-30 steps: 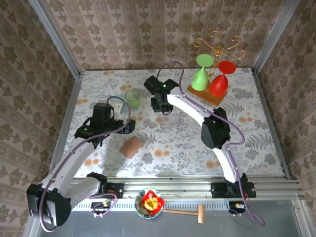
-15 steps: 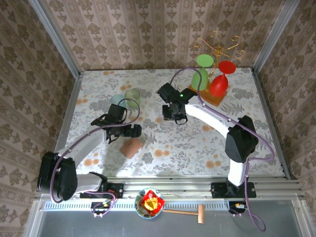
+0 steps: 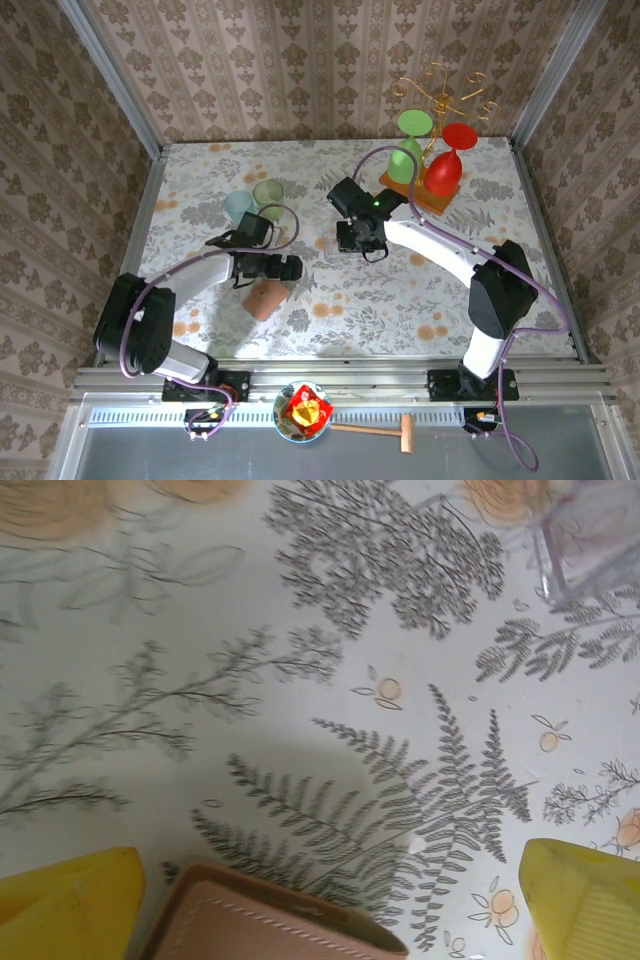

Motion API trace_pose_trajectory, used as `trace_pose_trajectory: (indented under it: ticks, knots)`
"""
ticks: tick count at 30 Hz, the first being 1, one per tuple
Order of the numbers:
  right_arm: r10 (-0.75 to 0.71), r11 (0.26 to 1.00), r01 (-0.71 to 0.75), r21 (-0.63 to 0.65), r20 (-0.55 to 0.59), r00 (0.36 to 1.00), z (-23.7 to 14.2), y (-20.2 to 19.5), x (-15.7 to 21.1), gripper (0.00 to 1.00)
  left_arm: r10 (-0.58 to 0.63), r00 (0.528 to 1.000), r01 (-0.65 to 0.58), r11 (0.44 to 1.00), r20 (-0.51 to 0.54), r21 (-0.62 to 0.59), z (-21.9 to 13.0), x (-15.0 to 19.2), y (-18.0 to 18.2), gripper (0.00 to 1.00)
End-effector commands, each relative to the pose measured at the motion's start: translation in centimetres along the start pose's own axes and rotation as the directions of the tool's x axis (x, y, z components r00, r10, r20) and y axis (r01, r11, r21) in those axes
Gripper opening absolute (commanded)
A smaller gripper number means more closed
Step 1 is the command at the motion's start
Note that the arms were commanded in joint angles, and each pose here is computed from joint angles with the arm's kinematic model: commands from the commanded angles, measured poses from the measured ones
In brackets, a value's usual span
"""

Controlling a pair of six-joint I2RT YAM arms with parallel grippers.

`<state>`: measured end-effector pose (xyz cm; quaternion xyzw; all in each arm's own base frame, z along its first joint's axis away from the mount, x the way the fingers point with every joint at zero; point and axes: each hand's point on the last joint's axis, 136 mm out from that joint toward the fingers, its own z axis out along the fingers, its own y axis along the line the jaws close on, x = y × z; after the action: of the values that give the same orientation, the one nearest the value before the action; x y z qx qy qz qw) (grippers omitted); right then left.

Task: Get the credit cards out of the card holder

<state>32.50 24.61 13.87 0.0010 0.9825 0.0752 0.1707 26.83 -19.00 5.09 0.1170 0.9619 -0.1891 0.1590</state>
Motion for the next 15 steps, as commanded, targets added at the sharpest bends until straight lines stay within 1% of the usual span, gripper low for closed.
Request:
trace_pose_trajectory:
  ticks: [1, 8, 15]
  knots:
    - [0.022, 1.0, -0.022, -0.016, 0.032, 0.999, -1.4, -0.1, -0.2, 0.32, -0.01, 1.0, 0.01, 0.999, -0.01, 0.039, 0.3, -0.4, -1.3, 0.97]
    - [0.022, 1.0, -0.021, -0.015, 0.027, 0.999, -1.6, -0.2, -0.2, 0.32, -0.003, 0.999, 0.004, 0.999, -0.032, 0.053, 0.6, 0.5, -2.8, 0.97]
    - [0.022, 1.0, -0.022, -0.016, 0.023, 0.999, -1.6, -0.2, 0.0, 0.32, -0.003, 0.999, 0.006, 0.998, -0.049, 0.064, 0.4, 2.4, -4.3, 0.97]
